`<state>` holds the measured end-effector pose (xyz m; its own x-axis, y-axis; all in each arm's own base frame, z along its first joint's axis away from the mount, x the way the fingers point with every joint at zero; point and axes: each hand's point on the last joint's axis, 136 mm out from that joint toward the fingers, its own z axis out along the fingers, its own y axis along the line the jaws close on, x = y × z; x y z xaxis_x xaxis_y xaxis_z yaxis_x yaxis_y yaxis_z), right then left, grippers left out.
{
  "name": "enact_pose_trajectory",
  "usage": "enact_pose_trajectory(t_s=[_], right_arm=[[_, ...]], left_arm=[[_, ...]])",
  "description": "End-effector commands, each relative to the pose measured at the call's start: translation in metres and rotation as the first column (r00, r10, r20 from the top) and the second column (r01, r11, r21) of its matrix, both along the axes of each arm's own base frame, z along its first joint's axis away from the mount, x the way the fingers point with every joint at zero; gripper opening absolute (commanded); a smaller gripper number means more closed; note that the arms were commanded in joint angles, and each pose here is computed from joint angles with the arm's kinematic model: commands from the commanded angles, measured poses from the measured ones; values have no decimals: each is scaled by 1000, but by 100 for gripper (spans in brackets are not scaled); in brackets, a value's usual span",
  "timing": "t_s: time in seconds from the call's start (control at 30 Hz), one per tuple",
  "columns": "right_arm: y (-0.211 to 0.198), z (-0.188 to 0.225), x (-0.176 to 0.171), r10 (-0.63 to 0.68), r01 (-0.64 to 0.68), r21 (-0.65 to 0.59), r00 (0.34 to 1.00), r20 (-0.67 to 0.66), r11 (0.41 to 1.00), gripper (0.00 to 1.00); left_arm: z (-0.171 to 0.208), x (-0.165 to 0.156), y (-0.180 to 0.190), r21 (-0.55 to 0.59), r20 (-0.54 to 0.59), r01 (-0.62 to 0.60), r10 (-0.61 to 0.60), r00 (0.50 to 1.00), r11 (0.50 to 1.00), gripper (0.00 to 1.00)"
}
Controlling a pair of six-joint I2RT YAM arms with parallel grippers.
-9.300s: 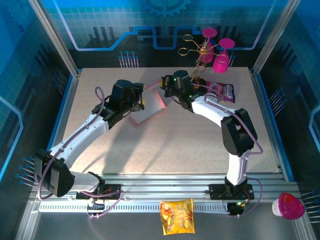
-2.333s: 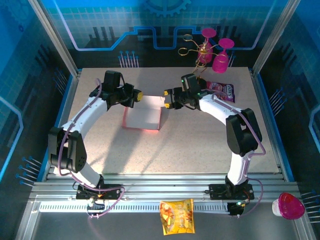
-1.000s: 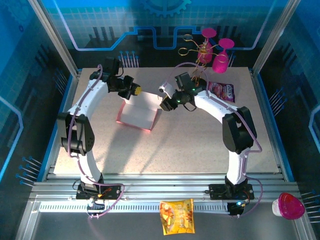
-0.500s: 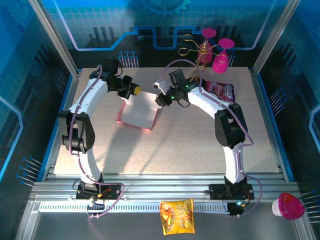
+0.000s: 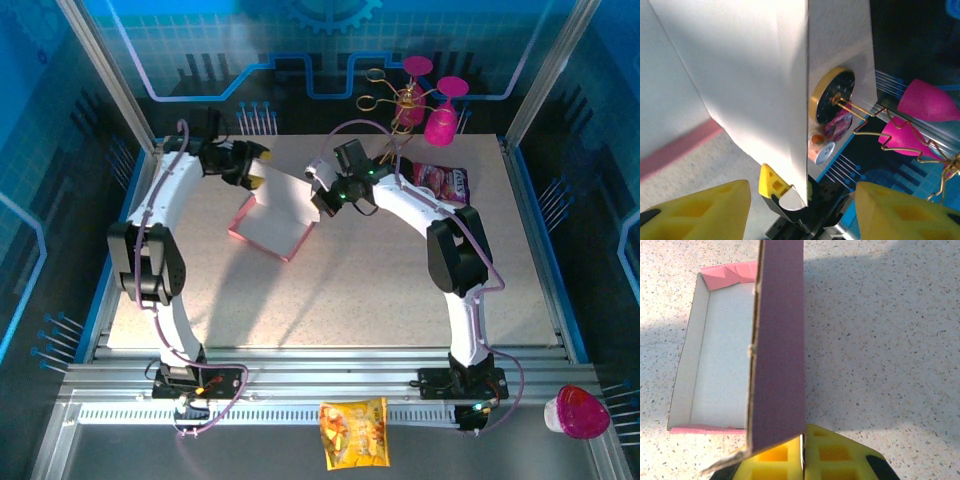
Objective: Fold the paper box
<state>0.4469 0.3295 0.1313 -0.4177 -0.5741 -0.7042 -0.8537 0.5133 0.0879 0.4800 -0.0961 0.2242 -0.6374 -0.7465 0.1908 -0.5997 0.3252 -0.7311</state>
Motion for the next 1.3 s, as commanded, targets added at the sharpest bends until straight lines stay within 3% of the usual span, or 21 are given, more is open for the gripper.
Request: enact_pose_trajectory(t_s=[0.0, 0.17, 0.27, 0.33, 0.5, 0.67, 0.73, 0.93, 1.27], right_arm=[[-6, 5, -12, 31, -31, -2, 999, -19, 1000, 0], [-12, 10, -20, 77, -73, 59, 994, -74, 996, 0], [-19, 13, -23, 96, -85, 91, 989, -116, 992, 0], [-25, 14, -29, 116, -99, 108, 981, -158, 989, 0], [-39, 18, -48, 171, -141, 136, 956, -237, 981, 0], [-52, 33, -58, 210, -148, 221, 932, -295, 964, 0], [-60, 38, -58, 207, -131, 250, 927, -311, 959, 0], [-81, 53, -64, 211, -103, 318, 922, -326, 942, 0], [-81, 53, -84, 244, -103, 372, 902, -356, 922, 0]], left_arm=[[28, -13, 55, 215, 122, 20, -47, 991, 976, 60], [-23, -20, 86, 375, 120, 162, -221, 968, 913, 54], [-49, -20, 83, 472, 179, 275, -397, 900, 837, 53], [-57, -20, 79, 530, 235, 312, -490, 839, 789, 55], [-58, -16, 60, 575, 348, 385, -642, 683, 722, 59], [-47, -17, 26, 484, 523, 462, -669, 528, 743, 59], [-49, -24, 12, 492, 542, 502, -701, 464, 711, 60], [-67, -38, -4, 502, 532, 551, -740, 410, 667, 62], [-84, -31, -18, 488, 542, 562, -737, 404, 667, 64]])
